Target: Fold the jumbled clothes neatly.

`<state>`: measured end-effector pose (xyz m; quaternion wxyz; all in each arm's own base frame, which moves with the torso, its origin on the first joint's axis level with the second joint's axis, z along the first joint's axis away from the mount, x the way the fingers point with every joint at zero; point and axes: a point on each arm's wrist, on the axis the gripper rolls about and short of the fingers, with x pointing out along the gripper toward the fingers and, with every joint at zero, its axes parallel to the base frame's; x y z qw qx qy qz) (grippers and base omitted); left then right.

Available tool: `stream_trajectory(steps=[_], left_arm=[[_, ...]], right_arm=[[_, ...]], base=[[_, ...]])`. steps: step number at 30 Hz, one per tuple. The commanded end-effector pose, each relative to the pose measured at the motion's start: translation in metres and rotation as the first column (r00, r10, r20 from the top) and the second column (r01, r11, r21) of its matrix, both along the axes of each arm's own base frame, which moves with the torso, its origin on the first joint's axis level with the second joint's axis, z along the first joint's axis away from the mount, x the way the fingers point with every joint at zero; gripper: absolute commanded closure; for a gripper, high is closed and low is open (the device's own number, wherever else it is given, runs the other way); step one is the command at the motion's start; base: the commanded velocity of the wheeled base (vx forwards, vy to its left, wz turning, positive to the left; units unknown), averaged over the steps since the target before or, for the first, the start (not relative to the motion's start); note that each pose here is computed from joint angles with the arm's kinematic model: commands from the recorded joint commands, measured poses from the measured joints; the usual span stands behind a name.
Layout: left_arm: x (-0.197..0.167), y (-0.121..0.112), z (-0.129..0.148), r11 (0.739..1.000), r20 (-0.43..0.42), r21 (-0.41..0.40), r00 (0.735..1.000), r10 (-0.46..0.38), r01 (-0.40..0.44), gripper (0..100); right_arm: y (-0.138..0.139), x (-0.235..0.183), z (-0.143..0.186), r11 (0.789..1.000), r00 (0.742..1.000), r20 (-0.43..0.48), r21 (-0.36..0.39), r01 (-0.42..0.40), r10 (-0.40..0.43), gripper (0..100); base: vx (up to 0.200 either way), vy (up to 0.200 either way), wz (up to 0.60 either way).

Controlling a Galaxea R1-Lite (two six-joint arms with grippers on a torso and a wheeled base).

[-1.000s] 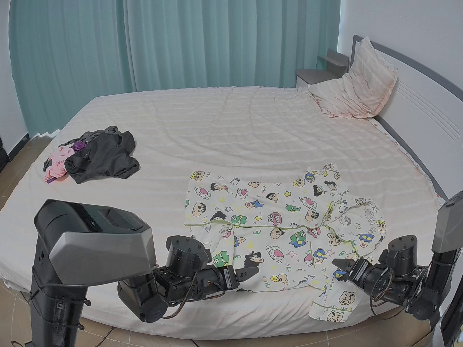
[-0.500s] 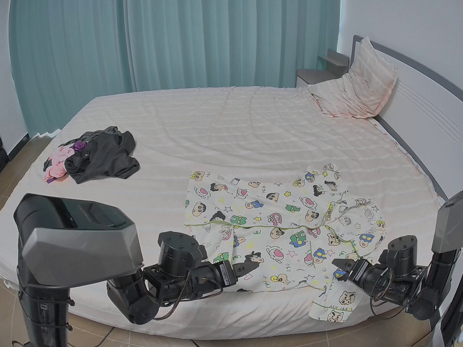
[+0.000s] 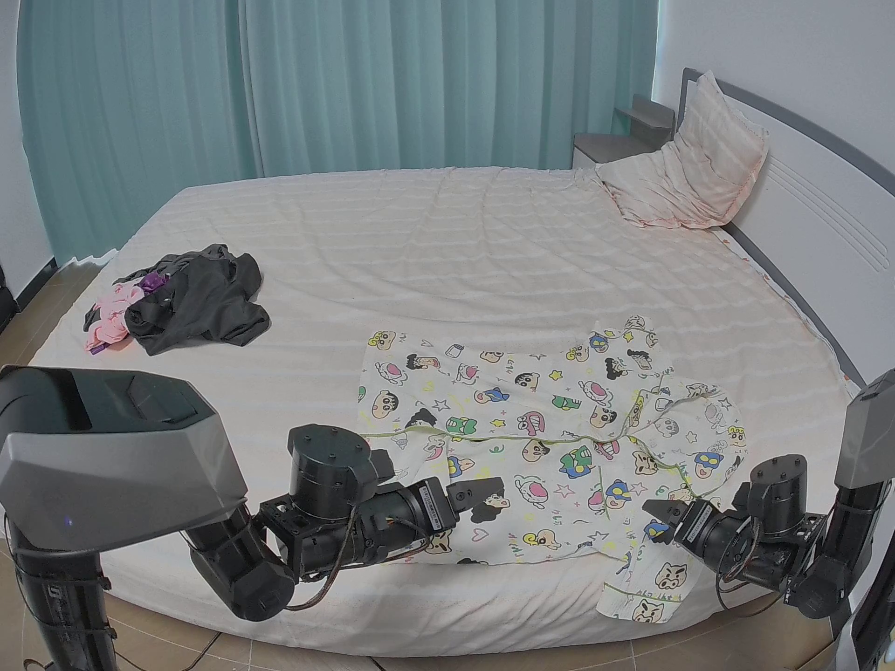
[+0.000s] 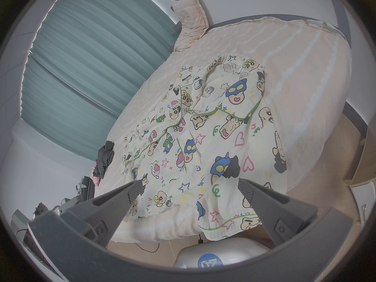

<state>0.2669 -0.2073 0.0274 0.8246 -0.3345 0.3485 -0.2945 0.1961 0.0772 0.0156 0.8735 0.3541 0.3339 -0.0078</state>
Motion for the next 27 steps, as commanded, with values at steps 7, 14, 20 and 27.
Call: stream_trajectory(steps=[7, 14, 20, 27], left_arm=[[0.026, 0.025, 0.003, 0.986, 0.038, 0.007, 0.985, 0.165, -0.166, 0], [0.045, 0.038, -0.025, 0.958, 0.02, 0.074, 0.961, 0.277, -0.278, 0], [0.059, 0.03, -0.031, 0.959, 0.047, 0.067, 0.96, 0.274, -0.277, 0], [0.064, 0.014, -0.032, 0.968, 0.056, 0.048, 0.968, 0.245, -0.248, 0]], right_arm=[[-0.001, -0.004, -0.001, 1.0, 1.0, -0.017, -0.007, -0.001, 0.001, 0], [-0.001, -0.004, -0.001, 1.0, 1.0, -0.017, -0.007, -0.003, 0.003, 0], [-0.001, -0.004, -0.001, 1.0, 1.0, -0.016, -0.008, -0.002, 0.001, 0], [-0.001, -0.004, -0.002, 1.0, 1.0, -0.018, -0.008, -0.003, 0.003, 0]], base=[[0.0, 0.0, 0.0], [0.0, 0.0, 0.0], [0.0, 0.0, 0.0], [0.0, 0.0, 0.0]])
